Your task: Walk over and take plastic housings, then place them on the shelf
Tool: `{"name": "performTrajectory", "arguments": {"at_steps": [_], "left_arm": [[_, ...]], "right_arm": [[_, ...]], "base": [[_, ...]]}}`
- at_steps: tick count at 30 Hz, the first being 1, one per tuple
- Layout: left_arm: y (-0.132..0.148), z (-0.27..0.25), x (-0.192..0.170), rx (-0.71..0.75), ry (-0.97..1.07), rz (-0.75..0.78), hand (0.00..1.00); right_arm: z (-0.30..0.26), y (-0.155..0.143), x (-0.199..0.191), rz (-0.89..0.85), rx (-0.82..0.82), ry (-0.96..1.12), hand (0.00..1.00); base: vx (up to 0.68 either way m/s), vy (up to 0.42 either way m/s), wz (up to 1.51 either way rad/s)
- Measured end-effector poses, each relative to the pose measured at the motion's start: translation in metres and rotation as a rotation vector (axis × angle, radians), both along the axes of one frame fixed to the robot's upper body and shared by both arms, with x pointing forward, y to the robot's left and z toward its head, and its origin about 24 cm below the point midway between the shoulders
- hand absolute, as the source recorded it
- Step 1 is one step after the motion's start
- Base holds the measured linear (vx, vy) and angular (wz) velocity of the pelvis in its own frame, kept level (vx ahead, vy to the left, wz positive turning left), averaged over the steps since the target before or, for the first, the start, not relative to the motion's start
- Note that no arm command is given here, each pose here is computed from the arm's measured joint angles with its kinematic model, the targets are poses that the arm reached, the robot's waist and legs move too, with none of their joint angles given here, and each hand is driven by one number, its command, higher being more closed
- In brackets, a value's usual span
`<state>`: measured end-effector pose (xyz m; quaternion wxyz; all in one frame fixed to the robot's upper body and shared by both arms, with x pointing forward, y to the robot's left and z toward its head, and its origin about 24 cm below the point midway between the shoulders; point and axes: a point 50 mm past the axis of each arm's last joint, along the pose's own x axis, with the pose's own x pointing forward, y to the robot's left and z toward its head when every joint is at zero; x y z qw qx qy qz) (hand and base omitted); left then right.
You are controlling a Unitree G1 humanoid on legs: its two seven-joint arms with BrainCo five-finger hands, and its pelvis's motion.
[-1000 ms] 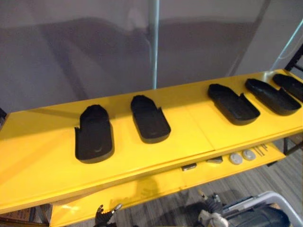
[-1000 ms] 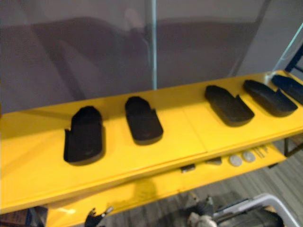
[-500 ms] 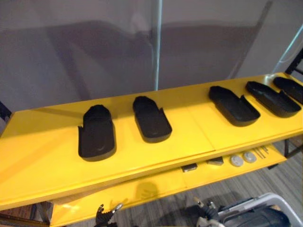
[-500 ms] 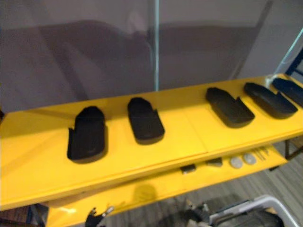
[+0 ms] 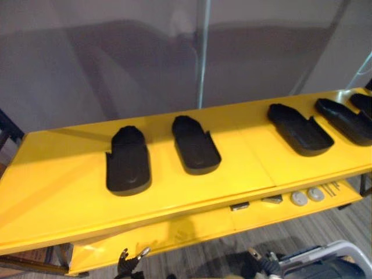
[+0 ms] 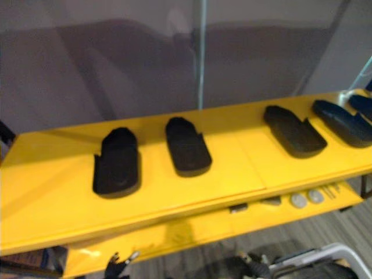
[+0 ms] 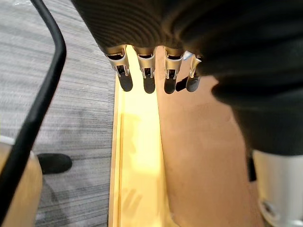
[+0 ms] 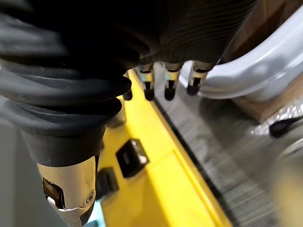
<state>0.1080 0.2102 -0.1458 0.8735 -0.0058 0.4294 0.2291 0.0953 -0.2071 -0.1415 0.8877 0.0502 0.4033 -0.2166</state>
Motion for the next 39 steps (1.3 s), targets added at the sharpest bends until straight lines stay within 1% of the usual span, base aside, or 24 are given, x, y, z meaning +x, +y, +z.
{"name": "performTrajectory", "arguments": {"at_steps": [1, 2, 3, 5, 9, 12, 15, 17, 21, 23, 25, 27, 29, 32, 33, 34, 35, 37, 39], "left_arm": [[0.004, 0.002, 0.002, 0.01, -0.011, 0.006, 0.0], [0.015, 0.006, 0.004, 0.031, -0.026, 0.036, 0.0], [0.029, 0.009, 0.004, 0.058, -0.02, 0.058, 0.0], [0.038, 0.009, 0.001, 0.066, -0.007, 0.095, 0.0], [0.055, 0.006, -0.029, 0.081, 0.074, 0.184, 0.0], [0.057, 0.004, -0.043, 0.082, 0.112, 0.216, 0.0], [0.052, 0.0, -0.058, 0.065, 0.152, 0.245, 0.0], [0.045, -0.003, -0.066, 0.039, 0.172, 0.27, 0.0], [0.038, -0.005, -0.073, 0.022, 0.172, 0.262, 0.0], [0.036, -0.006, -0.072, 0.012, 0.161, 0.24, 0.0], [0.015, -0.012, -0.065, -0.048, 0.17, 0.182, 0.0], [-0.018, -0.018, -0.074, -0.128, 0.193, 0.119, 0.0], [-0.021, -0.018, -0.082, -0.131, 0.199, 0.119, 0.0], [-0.023, -0.019, -0.086, -0.135, 0.205, 0.142, 0.0], [-0.019, -0.018, -0.079, -0.116, 0.188, 0.133, 0.0], [-0.008, -0.015, -0.068, -0.071, 0.161, 0.106, 0.0], [-0.004, -0.013, -0.061, -0.056, 0.134, 0.107, 0.0], [-0.002, -0.01, -0.047, -0.05, 0.077, 0.124, 0.0], [-0.002, -0.008, -0.04, -0.04, 0.053, 0.125, 0.0]], "right_arm": [[0.001, 0.003, 0.003, 0.017, 0.003, -0.009, 0.0], [0.003, 0.012, 0.014, 0.062, 0.019, -0.036, 0.0], [0.004, 0.015, 0.018, 0.085, 0.03, -0.049, 0.0], [0.006, 0.009, 0.026, 0.111, 0.009, -0.062, 0.0], [0.016, 0.006, 0.054, 0.142, -0.006, -0.145, 0.0], [0.018, 0.006, 0.06, 0.156, -0.007, -0.174, 0.0], [0.023, 0.005, 0.07, 0.17, -0.022, -0.207, 0.0], [0.029, 0.005, 0.081, 0.217, -0.048, -0.231, 0.0], [0.042, 0.025, 0.106, 0.305, -0.063, -0.309, 0.0], [0.046, 0.027, 0.113, 0.303, -0.079, -0.31, 0.0], [0.056, 0.014, 0.124, 0.28, -0.133, -0.342, 0.0], [0.059, -0.002, 0.12, 0.257, -0.188, -0.338, 0.0], [0.057, -0.007, 0.116, 0.225, -0.196, -0.318, 0.0], [0.063, -0.006, 0.118, 0.237, -0.212, -0.354, 0.0], [0.064, -0.005, 0.118, 0.234, -0.21, -0.368, 0.0], [0.059, -0.004, 0.109, 0.228, -0.201, -0.357, 0.0], [0.054, -0.003, 0.1, 0.224, -0.196, -0.334, 0.0], [0.048, -0.001, 0.088, 0.216, -0.187, -0.308, 0.0], [0.048, 0.002, 0.088, 0.215, -0.185, -0.32, 0.0]], "base": [[-0.03, 0.124, -0.13], [0.09, 0.082, -0.13], [0.17, 0.056, -0.07], [0.18, 0.027, -0.24], [0.12, 0.009, -0.58], [0.0, 0.001, -0.31], [-0.13, 0.051, -0.4], [-0.27, 0.117, -0.95], [-0.2, -0.109, -0.92], [-0.11, -0.352, -0.94], [-0.21, -0.336, -0.99], [-0.16, -0.248, -1.14], [-0.11, -0.189, -1.53], [-0.03, -0.061, -1.3], [0.01, -0.003, -0.69], [0.01, 0.018, -0.37], [0.06, 0.003, -0.22], [0.08, 0.011, -0.27], [0.08, 0.031, -0.23]]}}
